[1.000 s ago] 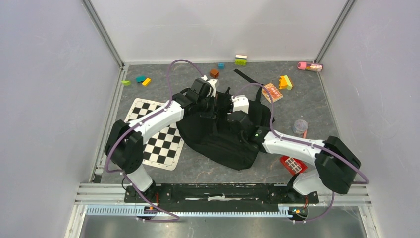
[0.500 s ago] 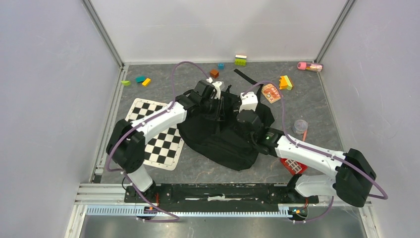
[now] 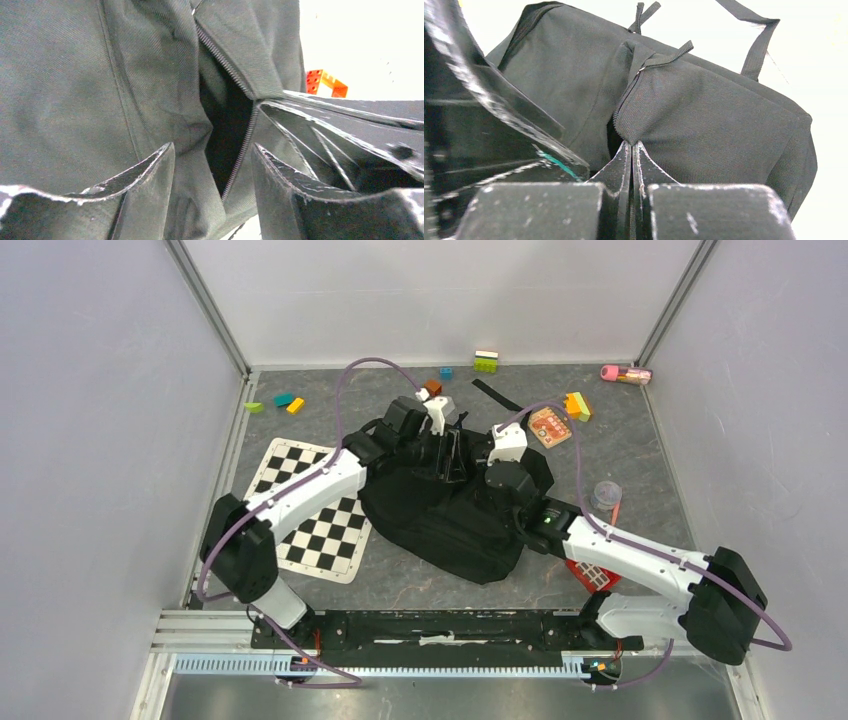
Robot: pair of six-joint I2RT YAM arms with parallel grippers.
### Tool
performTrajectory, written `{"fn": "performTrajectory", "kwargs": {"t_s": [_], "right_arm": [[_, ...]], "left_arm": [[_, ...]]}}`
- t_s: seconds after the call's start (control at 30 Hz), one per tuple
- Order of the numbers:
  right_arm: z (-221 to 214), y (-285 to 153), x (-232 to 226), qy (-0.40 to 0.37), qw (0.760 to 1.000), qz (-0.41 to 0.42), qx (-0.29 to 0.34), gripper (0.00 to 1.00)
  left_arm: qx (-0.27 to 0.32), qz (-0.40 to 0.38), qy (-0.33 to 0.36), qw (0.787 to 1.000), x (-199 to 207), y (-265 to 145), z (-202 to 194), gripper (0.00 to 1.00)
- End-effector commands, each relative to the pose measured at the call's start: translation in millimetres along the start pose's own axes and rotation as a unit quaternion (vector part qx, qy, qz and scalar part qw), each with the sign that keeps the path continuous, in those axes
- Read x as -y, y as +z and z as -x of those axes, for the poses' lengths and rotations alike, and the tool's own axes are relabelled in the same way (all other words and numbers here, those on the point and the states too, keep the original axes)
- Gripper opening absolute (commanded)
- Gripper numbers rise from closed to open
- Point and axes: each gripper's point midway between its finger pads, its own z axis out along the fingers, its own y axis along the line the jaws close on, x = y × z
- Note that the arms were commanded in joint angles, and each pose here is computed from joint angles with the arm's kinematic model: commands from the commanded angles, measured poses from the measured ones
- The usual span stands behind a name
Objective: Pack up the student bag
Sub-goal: Adjust the student bag at the center of the board.
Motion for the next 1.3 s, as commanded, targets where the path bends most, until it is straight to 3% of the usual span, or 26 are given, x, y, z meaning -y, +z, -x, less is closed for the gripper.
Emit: {"fn": "performTrajectory", "kwargs": {"t_s": [0.0, 0.3, 0.47, 0.6, 0.87, 1.0, 1.13, 1.27], "right_arm": [[39, -5, -3, 0.04, 0.997, 0.007, 0.061, 0.0], [39, -6, -3, 0.04, 0.997, 0.009, 0.062, 0.0], [41, -6, -5, 0.043, 0.997, 0.016, 0.064, 0.0], [40, -6, -5, 0.043, 0.997, 0.017, 0.066, 0.0], [41, -9, -4, 0.05, 0.996, 0.02, 0.071, 0.0], [43, -10, -3, 0.052, 0.996, 0.021, 0.074, 0.0], [46, -11, -4, 0.055, 0.995, 0.026, 0.077, 0.0], [50, -14, -5, 0.056, 0.995, 0.033, 0.081, 0.0]], "left_arm": [[0.058, 0.003, 0.032, 0.998, 5, -23, 25, 0.6], [-0.008, -0.06, -0.047, 0.997, 12, 19, -10, 0.34], [-0.056, -0.08, -0.078, 0.992, 19, 43, -38, 0.29], [-0.038, -0.086, -0.07, 0.993, 22, 38, -30, 0.28], [0.058, -0.042, -0.017, 0.997, 11, 1, 7, 0.34], [0.119, -0.058, 0.03, 0.991, 16, -24, 27, 0.43], [0.128, -0.13, 0.098, 0.978, 43, -39, 26, 0.55], [0.094, -0.251, 0.125, 0.955, 79, -45, 11, 0.77]]}}
